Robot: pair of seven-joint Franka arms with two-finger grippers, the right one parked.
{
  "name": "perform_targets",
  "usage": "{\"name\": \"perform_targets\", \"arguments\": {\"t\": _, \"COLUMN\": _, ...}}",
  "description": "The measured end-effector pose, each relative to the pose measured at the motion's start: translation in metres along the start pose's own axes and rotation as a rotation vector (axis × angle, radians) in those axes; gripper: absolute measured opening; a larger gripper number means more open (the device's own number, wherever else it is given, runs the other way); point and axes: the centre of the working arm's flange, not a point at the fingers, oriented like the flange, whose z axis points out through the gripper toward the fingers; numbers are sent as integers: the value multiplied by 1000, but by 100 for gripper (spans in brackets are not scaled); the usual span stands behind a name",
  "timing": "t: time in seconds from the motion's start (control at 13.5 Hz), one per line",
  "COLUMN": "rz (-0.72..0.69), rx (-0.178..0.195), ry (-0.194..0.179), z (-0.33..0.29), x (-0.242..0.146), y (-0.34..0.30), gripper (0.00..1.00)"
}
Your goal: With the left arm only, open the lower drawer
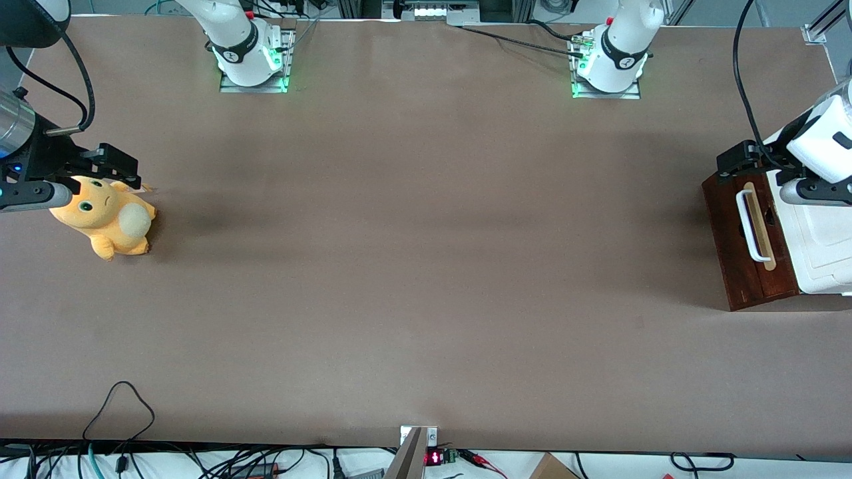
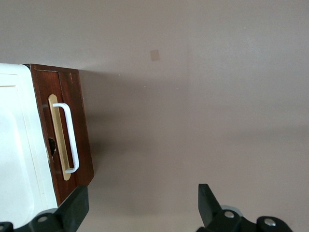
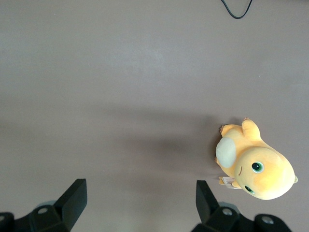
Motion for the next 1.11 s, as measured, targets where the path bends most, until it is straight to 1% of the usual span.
{"name": "perform_targets", "arguments": {"t": 0.81, "rz": -2, "rx": 0, "ry": 1, "z": 0, "x": 0, "y": -1, "gripper": 100}}
{"name": "perform_targets", "arguments": {"t": 1.11, "rz": -4, "rx": 0, "ry": -7, "z": 1, "x": 0, "y": -2, "gripper": 100}}
